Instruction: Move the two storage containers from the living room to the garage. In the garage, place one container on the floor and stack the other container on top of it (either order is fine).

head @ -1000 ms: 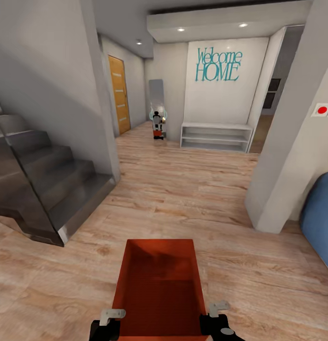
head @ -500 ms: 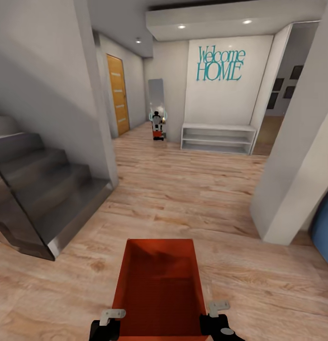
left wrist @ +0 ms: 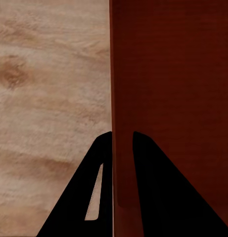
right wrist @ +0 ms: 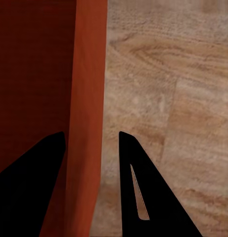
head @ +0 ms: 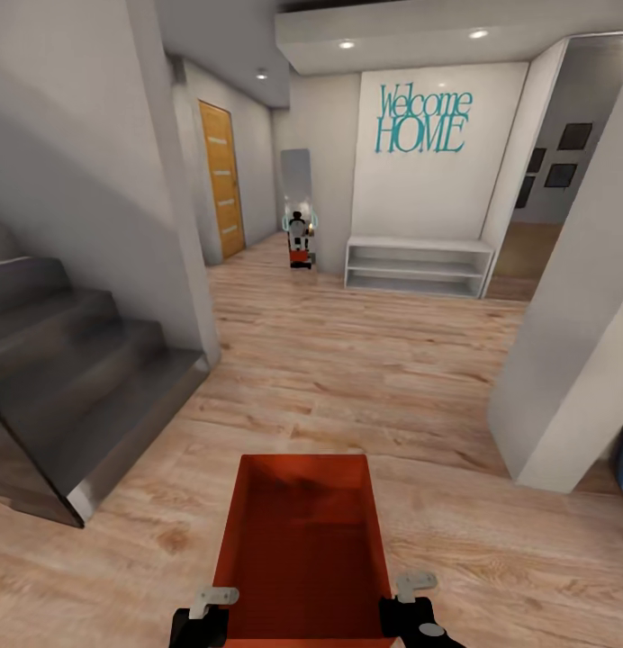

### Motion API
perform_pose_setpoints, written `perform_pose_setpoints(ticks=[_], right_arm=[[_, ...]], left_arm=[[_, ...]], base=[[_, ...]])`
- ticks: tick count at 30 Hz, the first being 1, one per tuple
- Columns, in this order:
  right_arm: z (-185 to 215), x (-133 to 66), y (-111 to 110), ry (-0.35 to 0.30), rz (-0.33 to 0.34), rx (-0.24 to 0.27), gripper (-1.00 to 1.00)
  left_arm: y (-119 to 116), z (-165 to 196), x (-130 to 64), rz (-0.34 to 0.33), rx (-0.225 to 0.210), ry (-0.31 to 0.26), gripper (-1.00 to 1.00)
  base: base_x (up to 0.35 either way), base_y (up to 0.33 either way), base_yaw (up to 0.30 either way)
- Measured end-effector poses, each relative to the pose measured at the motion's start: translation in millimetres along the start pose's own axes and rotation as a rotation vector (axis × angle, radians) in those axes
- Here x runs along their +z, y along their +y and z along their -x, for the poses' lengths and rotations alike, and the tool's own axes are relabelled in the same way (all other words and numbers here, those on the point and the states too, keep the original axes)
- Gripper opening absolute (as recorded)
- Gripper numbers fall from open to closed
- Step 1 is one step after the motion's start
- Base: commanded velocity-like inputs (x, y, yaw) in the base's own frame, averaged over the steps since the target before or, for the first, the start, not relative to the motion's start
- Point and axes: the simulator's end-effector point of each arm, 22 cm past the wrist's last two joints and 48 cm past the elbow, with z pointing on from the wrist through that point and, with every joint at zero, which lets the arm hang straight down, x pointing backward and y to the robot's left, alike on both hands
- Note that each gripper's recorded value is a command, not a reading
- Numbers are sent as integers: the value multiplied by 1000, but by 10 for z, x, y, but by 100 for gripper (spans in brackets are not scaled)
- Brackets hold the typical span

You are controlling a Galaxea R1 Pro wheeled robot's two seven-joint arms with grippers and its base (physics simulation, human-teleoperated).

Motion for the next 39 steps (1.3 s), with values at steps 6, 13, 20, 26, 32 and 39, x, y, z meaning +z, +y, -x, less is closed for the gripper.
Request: perform_pose_setpoints(ticks=[6,13,20,26,32,39], right_arm=[[0,0,0,0,0,0,-100],[0,0,0,0,0,0,-100],[0,0,0,0,0,0,-100],[0,0,0,0,0,0,-100],[0,0,0,0,0,0,-100],[0,0,0,0,0,0,-100]], left_arm=[[0,0,0,0,0,0,-100],[0,0,0,0,0,0,-100],[0,0,0,0,0,0,-100],[0,0,0,0,0,0,-100],[0,-1,0,0,0,0,-100],[0,0,0,0,0,0,-100]], base=[[347,0,0],[347,0,0],[347,0,0],[347,0,0],[347,0,0],[347,0,0]])
